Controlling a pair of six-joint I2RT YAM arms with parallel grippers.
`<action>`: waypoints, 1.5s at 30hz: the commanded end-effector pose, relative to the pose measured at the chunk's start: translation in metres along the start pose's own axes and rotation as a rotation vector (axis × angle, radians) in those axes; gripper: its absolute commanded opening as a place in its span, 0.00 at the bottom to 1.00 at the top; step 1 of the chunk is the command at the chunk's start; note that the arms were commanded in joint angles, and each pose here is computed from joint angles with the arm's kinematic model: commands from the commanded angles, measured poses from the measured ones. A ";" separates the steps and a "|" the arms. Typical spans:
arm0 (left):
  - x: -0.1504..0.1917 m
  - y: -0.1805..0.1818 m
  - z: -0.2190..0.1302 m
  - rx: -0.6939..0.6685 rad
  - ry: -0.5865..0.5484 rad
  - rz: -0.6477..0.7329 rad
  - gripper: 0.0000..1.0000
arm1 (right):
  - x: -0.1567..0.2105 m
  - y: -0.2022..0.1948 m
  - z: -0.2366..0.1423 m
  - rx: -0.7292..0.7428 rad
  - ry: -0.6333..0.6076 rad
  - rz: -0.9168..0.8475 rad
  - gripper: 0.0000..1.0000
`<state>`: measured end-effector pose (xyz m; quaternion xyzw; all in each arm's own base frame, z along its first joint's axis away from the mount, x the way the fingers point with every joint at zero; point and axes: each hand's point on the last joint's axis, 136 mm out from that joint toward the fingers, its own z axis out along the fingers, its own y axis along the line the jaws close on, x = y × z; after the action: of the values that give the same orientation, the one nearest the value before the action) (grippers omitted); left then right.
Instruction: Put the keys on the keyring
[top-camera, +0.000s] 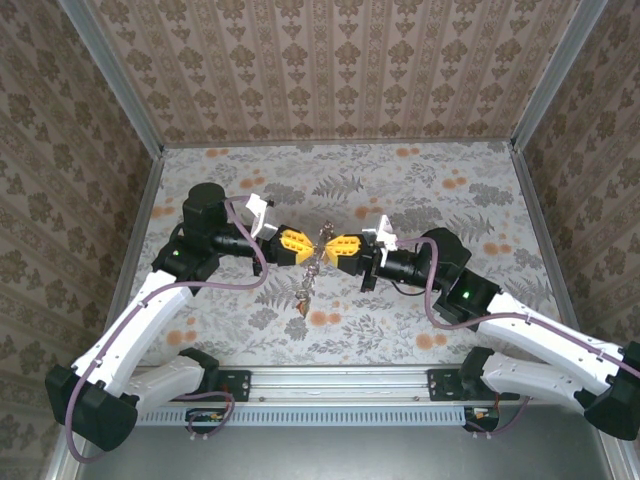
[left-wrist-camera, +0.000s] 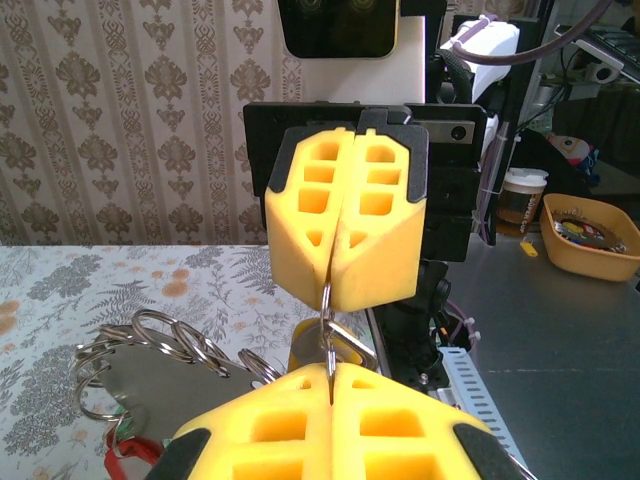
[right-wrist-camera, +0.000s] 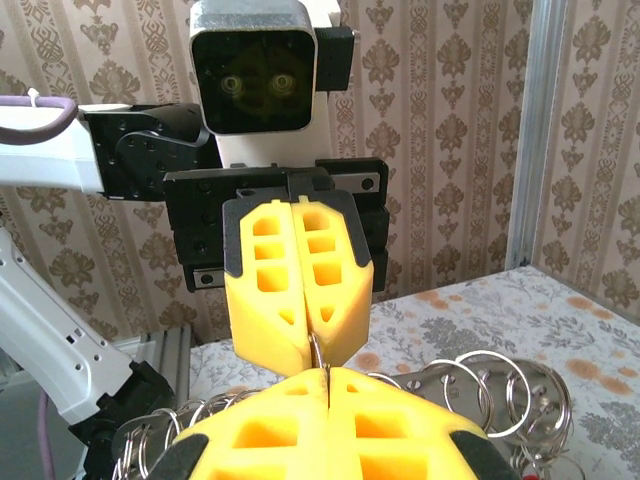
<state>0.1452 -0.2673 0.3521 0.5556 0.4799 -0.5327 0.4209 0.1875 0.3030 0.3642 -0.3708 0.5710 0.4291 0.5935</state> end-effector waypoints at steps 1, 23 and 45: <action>-0.008 -0.007 -0.003 0.023 -0.024 0.034 0.00 | -0.010 0.003 -0.005 0.008 -0.029 -0.032 0.00; -0.010 -0.008 -0.004 0.026 -0.028 0.040 0.00 | -0.009 -0.001 0.002 0.019 -0.028 -0.041 0.00; -0.010 -0.008 -0.004 0.023 -0.028 0.041 0.00 | -0.012 -0.001 0.003 0.020 -0.039 -0.056 0.00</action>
<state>0.1475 -0.2666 0.3549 0.5539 0.4783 -0.5312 0.4269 0.1909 0.3040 0.3628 -0.3735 0.5703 0.4131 0.6038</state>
